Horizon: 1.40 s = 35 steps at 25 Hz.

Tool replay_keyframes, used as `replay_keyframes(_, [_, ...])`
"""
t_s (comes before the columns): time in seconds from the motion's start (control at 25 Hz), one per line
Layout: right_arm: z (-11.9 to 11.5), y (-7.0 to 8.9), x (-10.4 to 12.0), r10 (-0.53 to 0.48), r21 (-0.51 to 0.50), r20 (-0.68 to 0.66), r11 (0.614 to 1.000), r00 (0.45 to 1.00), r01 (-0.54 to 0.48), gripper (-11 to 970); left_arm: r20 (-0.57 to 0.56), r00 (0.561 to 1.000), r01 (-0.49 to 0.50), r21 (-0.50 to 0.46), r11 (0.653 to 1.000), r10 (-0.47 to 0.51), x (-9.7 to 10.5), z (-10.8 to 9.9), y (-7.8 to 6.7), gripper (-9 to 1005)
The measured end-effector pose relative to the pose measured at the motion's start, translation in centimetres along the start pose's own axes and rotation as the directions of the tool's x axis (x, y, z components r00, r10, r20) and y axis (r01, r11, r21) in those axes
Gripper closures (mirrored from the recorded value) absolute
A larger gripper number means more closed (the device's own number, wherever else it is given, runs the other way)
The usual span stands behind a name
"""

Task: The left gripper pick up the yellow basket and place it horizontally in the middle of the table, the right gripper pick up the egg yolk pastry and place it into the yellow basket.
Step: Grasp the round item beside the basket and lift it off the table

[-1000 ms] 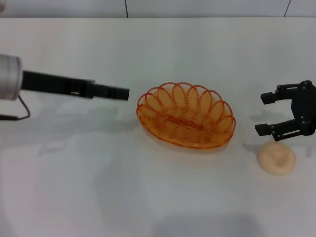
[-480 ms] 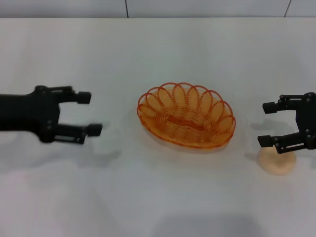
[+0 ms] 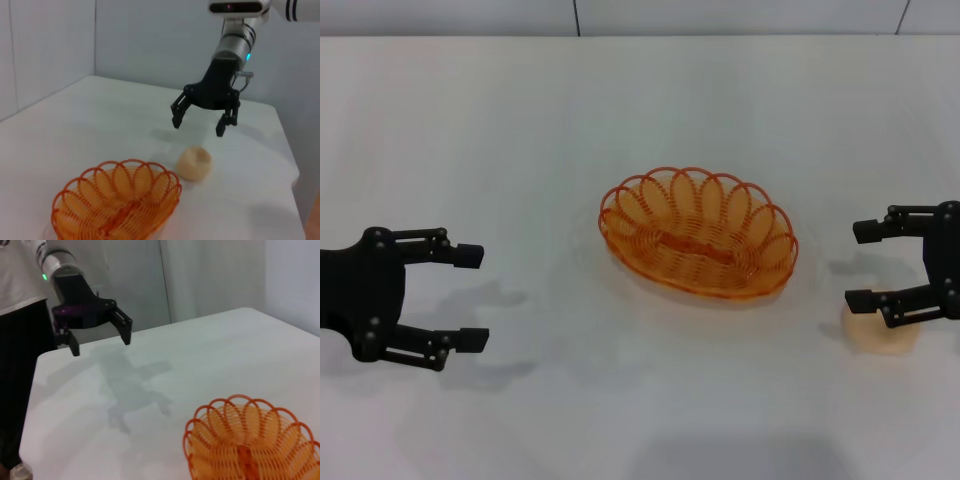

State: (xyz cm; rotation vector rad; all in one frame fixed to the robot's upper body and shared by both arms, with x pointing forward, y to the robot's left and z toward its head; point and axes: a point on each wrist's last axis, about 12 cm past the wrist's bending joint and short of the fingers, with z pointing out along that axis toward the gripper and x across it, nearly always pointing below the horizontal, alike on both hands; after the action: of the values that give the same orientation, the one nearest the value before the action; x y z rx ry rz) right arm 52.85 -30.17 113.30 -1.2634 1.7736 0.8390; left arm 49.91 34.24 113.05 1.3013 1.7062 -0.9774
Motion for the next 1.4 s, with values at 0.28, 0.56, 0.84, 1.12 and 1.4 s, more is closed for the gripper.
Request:
replay_keyframes(0.28, [-0.6,1.2,0.2,-0.054,-0.072,0.009,0.996,0.998,0.055,108,-0.003,1.000,0.000,-0.001,1.000,0.000,0.0,0.2,0.0,110])
replay_keyframes(0.56, [-1.9,1.6,-1.0,-0.041,-0.074,-0.086,0.997,0.995,0.035,114,-0.005,1.000,0.003,-0.015,1.000,-0.003,0.1,0.3,0.1,111])
replay_keyframes(0.84, [-2.2,1.6,-2.5,-0.057,-0.101,-0.195,0.994,0.979,0.037,122,-0.021,0.999,0.024,-0.042,0.999,-0.025,0.2,1.3,0.6,111])
replay_keyframes(1.12, [-0.8,0.0,-4.0,-0.008,-0.041,-0.361,0.999,0.933,-0.007,130,-0.039,0.999,0.035,-0.045,0.998,-0.037,0.0,2.1,1.0,111])
replay_keyframes(1.4, [1.3,-0.9,-5.5,0.031,0.005,-0.482,0.999,0.876,-0.033,139,-0.057,0.998,0.034,-0.036,0.999,-0.036,-0.2,2.4,1.3,110])
